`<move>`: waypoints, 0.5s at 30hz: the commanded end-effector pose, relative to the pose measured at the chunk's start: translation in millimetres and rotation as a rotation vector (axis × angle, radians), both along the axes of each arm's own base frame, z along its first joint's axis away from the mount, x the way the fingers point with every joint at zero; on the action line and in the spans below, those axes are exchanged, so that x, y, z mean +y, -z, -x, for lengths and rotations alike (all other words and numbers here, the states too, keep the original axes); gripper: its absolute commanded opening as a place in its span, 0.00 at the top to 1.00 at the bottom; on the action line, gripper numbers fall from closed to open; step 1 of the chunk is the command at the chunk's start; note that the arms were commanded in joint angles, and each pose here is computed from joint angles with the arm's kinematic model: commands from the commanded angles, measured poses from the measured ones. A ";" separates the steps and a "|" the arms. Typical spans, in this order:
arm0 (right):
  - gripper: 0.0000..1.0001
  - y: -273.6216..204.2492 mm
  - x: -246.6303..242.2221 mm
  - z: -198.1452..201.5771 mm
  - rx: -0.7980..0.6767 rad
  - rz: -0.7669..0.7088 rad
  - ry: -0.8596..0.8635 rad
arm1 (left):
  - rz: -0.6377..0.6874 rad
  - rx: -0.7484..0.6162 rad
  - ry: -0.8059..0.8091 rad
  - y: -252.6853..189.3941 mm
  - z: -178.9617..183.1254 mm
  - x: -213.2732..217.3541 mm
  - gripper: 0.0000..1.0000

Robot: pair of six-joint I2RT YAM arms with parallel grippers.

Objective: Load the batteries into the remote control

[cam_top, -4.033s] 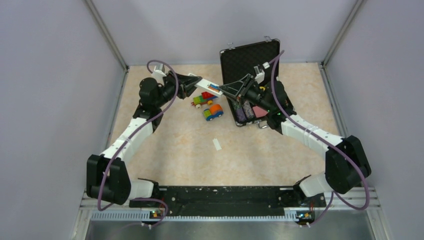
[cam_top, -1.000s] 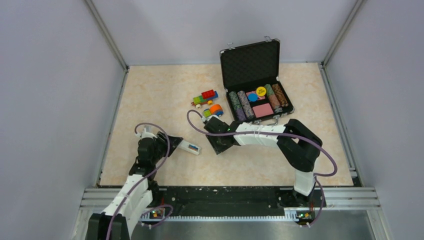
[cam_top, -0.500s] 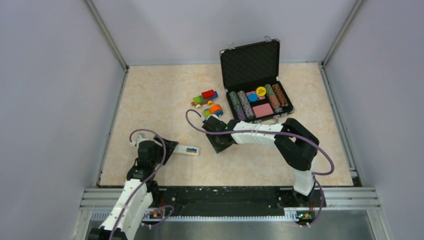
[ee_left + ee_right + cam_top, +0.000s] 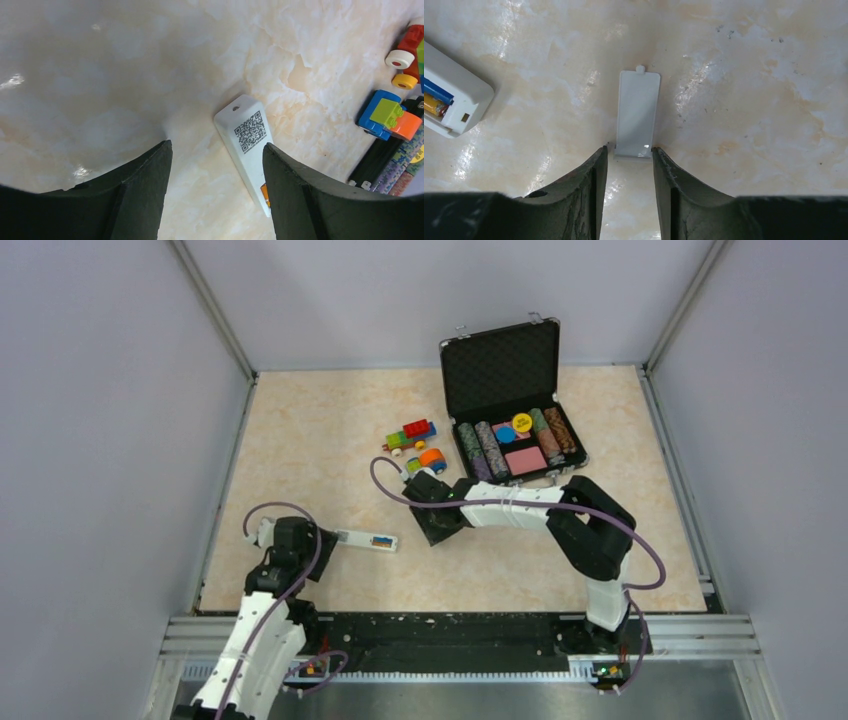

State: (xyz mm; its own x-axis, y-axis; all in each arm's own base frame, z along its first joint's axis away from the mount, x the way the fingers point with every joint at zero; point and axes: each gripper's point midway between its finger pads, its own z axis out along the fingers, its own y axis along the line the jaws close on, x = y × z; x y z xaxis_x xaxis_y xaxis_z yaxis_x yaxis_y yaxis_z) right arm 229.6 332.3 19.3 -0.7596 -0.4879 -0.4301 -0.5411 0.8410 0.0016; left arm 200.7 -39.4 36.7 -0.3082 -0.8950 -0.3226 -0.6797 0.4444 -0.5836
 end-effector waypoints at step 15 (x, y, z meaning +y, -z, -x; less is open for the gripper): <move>0.69 11.9 -13.8 7.4 0.054 0.052 0.068 | 0.166 -0.213 0.201 -64.0 -36.5 -46.1 0.30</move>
State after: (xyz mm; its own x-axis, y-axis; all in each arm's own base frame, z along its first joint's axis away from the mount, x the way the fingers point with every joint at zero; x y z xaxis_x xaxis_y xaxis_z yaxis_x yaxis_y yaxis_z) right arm 229.1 329.8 19.2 -0.7760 -0.4686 -0.4221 -0.5159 0.8566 -0.0025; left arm 209.1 -63.2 56.1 -0.3755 -0.8960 -0.2370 -0.6329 0.4347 -0.6406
